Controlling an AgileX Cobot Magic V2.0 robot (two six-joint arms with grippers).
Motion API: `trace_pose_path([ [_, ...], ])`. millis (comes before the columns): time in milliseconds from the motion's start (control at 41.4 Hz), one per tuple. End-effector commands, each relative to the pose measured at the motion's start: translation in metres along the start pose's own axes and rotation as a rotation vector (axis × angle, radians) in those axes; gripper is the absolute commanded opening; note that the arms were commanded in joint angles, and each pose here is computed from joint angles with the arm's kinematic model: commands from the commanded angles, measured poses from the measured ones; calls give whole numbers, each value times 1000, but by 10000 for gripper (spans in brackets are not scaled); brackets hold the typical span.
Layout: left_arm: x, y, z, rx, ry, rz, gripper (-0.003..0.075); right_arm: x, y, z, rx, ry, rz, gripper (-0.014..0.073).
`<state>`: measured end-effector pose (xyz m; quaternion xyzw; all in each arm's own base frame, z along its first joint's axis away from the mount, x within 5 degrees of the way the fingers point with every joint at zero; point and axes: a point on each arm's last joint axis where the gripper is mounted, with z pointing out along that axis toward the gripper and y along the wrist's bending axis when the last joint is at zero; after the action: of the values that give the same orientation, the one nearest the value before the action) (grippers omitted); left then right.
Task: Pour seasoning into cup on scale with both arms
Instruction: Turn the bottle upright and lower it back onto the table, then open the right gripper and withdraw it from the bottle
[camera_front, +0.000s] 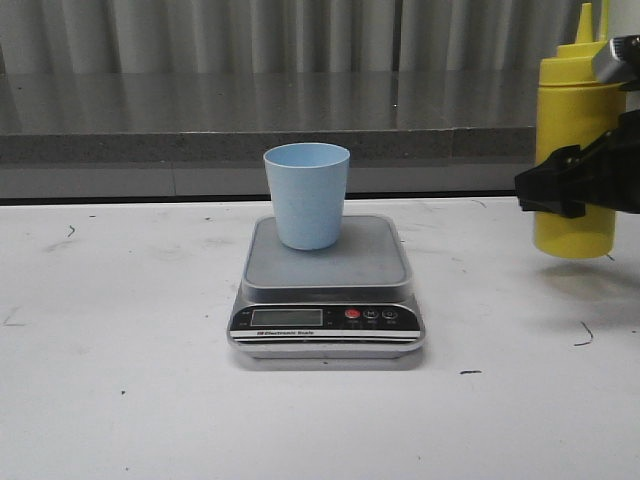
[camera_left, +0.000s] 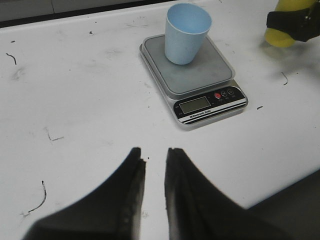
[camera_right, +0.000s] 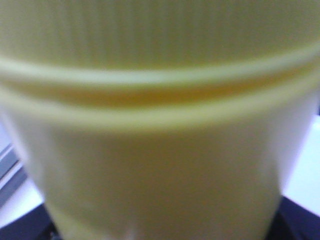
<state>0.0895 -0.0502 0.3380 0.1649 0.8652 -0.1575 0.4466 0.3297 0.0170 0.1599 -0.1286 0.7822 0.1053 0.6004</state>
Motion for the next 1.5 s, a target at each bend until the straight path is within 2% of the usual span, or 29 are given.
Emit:
trace_pose_path([
  [0, -13, -2, -6, 17, -96, -9, 112, -25, 0, 2, -38, -258, -38, 359],
  [169, -13, -2, -6, 17, -96, -9, 112, -15, -4, 20, -51, -278, -31, 359],
  [507, -13, -2, -6, 17, -96, -9, 112, -7, -14, 41, -32, -210, -37, 375],
  [604, -13, -2, -6, 17, -96, -9, 112, -3, -14, 42, -25, -179, -34, 435],
  [821, -14, -2, -6, 17, -102, -9, 112, -2, -14, 42, -26, -172, -27, 668],
  [1039, -16, -2, -6, 18, -125, -9, 112, 2, -11, 32, -16, -122, -16, 652],
  [1329, -16, -2, -6, 19, -132, -9, 112, 1, -8, 3, 58, 25, 2, 652],
  [1474, -16, -2, -6, 19, -132, -9, 112, -9, 4, -14, 73, 88, 91, 652],
])
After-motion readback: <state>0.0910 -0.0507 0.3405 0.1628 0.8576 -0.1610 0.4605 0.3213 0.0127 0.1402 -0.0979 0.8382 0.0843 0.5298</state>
